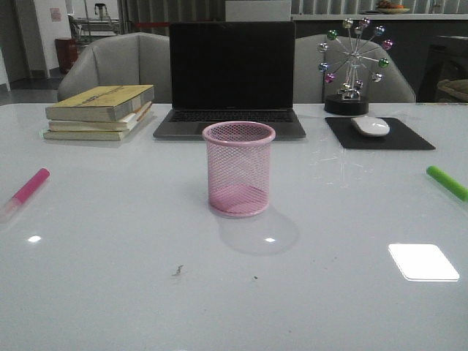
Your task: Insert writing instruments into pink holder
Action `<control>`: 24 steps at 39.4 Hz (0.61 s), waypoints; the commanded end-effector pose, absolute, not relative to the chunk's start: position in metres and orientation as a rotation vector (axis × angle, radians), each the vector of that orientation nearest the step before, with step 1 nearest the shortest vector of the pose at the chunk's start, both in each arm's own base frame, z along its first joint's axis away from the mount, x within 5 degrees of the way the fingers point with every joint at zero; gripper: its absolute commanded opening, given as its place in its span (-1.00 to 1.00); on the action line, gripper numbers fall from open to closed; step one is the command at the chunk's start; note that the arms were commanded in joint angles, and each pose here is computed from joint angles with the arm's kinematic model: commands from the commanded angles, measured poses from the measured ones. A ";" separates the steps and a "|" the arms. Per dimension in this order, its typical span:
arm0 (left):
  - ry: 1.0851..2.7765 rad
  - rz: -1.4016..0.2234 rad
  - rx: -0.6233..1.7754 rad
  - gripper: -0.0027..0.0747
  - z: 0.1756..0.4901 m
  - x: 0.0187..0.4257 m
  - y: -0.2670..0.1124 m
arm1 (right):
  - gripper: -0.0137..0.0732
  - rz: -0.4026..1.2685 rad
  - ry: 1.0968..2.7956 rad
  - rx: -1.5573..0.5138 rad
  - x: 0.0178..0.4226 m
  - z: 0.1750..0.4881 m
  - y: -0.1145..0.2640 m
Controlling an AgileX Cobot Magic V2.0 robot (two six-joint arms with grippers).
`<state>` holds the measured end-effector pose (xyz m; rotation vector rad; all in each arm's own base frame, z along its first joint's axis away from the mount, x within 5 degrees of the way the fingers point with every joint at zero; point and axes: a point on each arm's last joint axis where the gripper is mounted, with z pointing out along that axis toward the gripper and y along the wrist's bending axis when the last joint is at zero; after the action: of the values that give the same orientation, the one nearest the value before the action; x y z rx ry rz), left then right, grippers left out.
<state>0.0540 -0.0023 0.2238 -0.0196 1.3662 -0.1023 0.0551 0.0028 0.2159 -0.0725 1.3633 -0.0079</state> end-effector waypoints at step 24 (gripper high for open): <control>1.159 0.029 0.083 -0.69 0.364 0.023 -0.001 | -0.57 -0.039 1.261 -0.073 0.029 0.345 0.001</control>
<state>0.0210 0.0000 0.3370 0.0791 1.2311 0.0398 0.0285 0.0006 0.3156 -0.0723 1.3476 -0.0266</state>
